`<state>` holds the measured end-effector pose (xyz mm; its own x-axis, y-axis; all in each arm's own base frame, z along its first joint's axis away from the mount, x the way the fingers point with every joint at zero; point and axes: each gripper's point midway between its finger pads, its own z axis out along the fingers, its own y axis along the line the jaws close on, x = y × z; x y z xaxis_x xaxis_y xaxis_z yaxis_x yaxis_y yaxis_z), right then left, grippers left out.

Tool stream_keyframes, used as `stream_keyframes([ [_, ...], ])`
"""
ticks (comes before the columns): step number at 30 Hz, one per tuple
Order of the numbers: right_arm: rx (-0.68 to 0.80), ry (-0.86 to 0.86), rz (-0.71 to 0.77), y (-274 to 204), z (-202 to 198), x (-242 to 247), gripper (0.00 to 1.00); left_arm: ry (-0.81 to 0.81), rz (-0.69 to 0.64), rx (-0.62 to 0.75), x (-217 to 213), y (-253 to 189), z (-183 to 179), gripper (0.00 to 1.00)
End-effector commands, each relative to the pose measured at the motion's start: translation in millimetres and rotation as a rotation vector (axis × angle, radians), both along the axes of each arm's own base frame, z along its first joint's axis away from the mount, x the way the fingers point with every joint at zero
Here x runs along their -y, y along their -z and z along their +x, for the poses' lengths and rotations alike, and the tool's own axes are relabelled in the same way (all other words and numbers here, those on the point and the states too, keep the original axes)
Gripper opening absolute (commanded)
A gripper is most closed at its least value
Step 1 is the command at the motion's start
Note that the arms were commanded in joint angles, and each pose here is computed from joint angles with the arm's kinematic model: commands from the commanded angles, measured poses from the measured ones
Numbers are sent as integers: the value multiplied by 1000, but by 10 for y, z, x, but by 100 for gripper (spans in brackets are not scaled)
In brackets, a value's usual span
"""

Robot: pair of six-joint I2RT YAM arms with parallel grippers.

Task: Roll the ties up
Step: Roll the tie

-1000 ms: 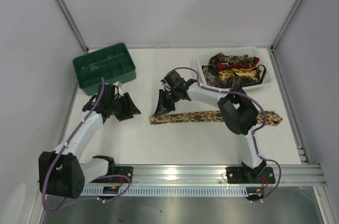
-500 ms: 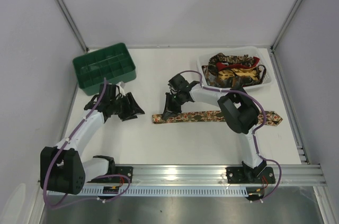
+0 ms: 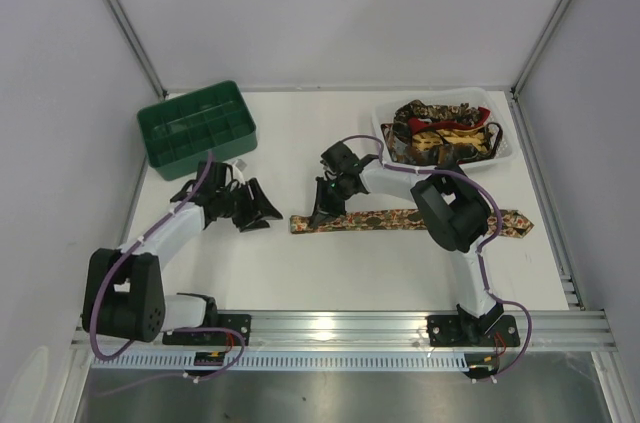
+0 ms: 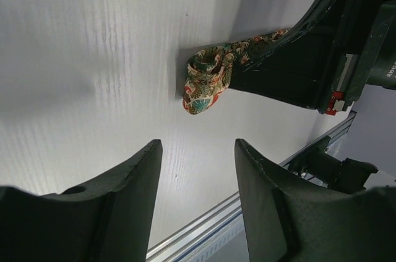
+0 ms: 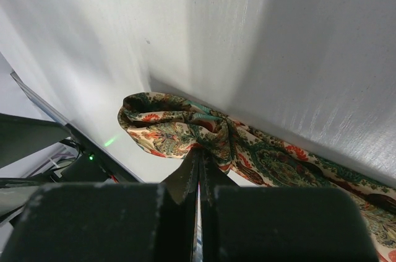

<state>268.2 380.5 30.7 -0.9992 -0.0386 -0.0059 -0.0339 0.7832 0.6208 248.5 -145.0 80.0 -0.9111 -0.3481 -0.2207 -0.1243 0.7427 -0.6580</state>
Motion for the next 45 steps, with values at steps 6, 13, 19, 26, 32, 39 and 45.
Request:
stream_keyframes([
  [6, 28, 8, 31, -86, 85, 2, 0, 91, -67, 58, 328, 71, 188, 58],
  [13, 12, 23, 50, -81, 123, 26, 0, 98, -39, 53, 376, 251, 257, 57],
  [19, 2, 21, 59, -65, 118, 23, 0, 119, -55, 42, 487, 376, 286, 57],
  [26, -9, 19, 69, -62, 120, 29, 0, 125, -56, 24, 559, 505, 354, 54],
  [32, -9, 18, 70, -74, 141, 51, 0, 134, -57, 18, 581, 543, 388, 43],
  [39, 22, 8, 76, -213, 202, 31, 0, 144, -48, 0, 576, 583, 347, 4],
  [45, 73, -29, 65, -402, 162, 16, 0, 136, -7, -7, 511, 516, 301, 0],
])
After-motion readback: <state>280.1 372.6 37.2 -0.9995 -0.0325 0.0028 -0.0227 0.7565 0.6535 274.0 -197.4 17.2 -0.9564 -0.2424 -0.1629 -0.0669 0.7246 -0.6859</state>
